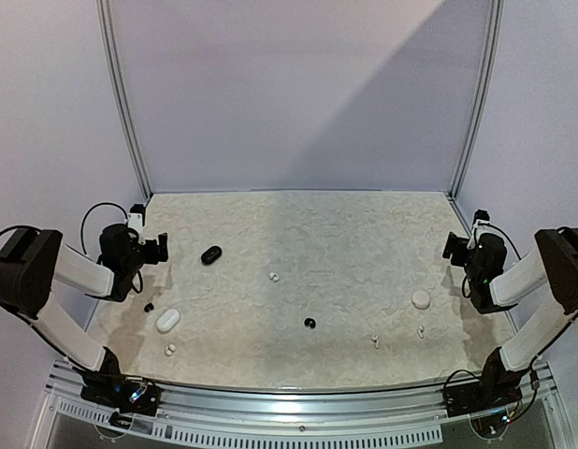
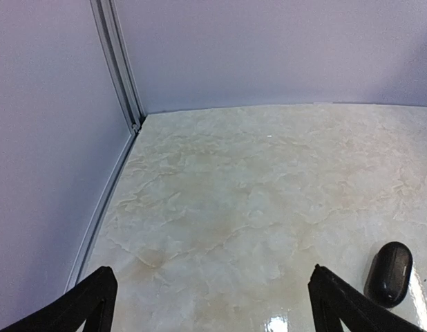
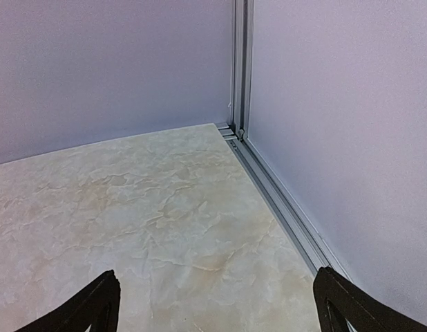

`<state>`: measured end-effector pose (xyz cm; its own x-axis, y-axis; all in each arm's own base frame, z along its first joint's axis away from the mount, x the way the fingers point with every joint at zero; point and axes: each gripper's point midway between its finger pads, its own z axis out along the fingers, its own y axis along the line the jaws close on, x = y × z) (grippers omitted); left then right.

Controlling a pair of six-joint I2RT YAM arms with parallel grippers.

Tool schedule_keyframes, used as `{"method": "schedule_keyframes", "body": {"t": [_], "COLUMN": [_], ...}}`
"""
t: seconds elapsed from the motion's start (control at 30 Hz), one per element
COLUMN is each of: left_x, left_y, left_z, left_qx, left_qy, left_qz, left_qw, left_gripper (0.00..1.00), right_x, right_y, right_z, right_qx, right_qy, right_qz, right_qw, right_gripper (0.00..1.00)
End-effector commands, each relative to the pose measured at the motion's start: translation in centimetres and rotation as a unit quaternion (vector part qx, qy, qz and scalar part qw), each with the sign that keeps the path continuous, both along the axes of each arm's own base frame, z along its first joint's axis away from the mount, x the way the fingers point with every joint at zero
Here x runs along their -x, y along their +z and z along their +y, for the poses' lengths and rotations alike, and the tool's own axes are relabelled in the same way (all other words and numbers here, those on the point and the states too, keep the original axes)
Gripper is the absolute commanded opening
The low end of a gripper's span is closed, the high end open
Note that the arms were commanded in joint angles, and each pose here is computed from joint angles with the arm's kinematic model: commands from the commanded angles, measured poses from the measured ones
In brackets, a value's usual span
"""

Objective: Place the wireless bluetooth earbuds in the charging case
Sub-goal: Pick up the charging case from the corner of the board.

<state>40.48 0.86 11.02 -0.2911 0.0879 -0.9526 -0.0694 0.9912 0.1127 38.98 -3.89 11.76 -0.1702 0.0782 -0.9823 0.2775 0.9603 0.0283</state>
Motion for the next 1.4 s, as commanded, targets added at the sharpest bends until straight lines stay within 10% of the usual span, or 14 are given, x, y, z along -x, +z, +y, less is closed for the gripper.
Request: {"method": "schedule_keyframes", "body": {"t": [0.0, 0.2, 0.47, 0.6, 0.8, 0.9, 1.37], "left_x": [-0.3, -0.3, 2.9, 8.5, 20.1, 22.7, 19.2], "left_y": [0.4, 0.8, 9.1, 6.7, 2.0, 0.3, -6.9], "left_z": [-0.1, -0.2, -7.0, -8.7, -8.9, -8.1, -8.0], "left_qx": [-0.003, -0.007, -0.031, -0.11, -0.146, -0.171, -0.183], "left_qy": [0.001, -0.004, -0.222, -0.327, -0.451, -0.445, -0.372], "left_qz": [-0.007, -0.018, 0.04, 0.225, 0.475, 0.537, 0.602], "left_qw": [1.0, 1.0, 0.974, 0.911, 0.741, 0.696, 0.682], "left_gripper": [0.99, 0.99, 0.99, 0.99, 0.99, 0.92, 0.84], "right_x": [-0.3, -2.0, -3.5, -4.0, -4.6, -4.4, 1.3], "right_y": [1.1, 2.6, 10.6, 10.8, 9.8, 8.2, 2.5], "right_z": [0.0, 0.5, 6.0, 12.5, 24.0, 29.9, 45.0], "right_qx": [0.003, 0.006, -0.055, -0.059, -0.049, -0.031, 0.025], "right_qy": [0.001, 0.015, 0.147, 0.232, 0.341, 0.384, 0.49], "right_qz": [-0.016, 0.031, 0.01, 0.041, 0.086, 0.115, 0.176], "right_qw": [1.0, 0.999, 0.988, 0.97, 0.935, 0.916, 0.853], "right_gripper": [0.99, 0.99, 0.97, 0.95, 0.94, 0.94, 0.96]}}
